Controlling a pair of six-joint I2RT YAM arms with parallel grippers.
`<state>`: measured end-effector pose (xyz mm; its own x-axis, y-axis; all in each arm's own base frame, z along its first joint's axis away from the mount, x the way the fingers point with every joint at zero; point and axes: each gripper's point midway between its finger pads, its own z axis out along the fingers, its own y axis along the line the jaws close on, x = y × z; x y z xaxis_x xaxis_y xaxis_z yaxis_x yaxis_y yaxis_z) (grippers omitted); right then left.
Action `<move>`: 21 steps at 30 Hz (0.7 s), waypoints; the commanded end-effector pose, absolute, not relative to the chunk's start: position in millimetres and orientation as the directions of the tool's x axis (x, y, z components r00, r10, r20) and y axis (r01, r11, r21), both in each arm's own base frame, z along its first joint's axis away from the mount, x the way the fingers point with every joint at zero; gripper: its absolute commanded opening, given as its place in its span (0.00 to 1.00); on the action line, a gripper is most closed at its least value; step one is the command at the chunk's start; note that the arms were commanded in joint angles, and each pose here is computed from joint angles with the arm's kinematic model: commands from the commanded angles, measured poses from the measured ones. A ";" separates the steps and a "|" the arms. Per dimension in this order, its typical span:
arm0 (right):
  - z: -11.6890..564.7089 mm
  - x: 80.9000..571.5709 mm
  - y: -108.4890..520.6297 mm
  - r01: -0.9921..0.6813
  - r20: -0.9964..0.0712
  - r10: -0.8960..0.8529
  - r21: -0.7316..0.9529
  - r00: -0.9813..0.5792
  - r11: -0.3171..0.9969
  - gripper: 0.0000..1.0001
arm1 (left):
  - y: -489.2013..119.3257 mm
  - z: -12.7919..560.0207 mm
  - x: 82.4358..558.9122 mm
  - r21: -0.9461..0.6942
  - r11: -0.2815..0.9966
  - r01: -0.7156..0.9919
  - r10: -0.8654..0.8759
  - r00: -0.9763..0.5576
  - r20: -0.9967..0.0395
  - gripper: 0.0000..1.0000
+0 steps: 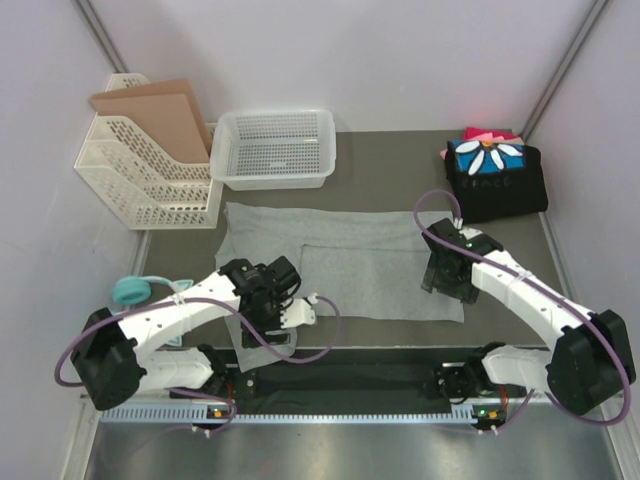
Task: Fold and stack the t-shirts
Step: Grap the side of the flattened tshirt closest away from the robot with both arms
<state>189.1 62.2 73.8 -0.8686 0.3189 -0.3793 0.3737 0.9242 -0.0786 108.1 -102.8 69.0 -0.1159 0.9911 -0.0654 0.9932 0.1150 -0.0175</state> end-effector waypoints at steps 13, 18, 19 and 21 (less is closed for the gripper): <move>91.3 202.5 67.9 0.377 -0.424 0.317 -0.064 -0.848 0.924 0.72 | -108.2 69.9 122.2 0.200 0.116 0.973 0.986 -0.089 -0.139 0.74; 91.0 204.7 67.6 0.369 -0.424 0.304 -0.079 -0.853 0.926 0.72 | -81.2 81.4 130.1 0.163 0.169 0.972 0.961 -0.125 -0.247 0.75; 90.5 205.1 67.4 0.369 -0.423 0.304 -0.081 -0.854 0.926 0.72 | -76.0 82.2 132.7 0.186 0.138 0.973 0.968 -0.093 -0.233 0.76; 91.7 206.0 68.4 0.372 -0.425 0.309 -0.070 -0.851 0.926 0.72 | -57.3 72.5 136.4 0.232 0.117 0.966 0.986 -0.085 -0.146 0.77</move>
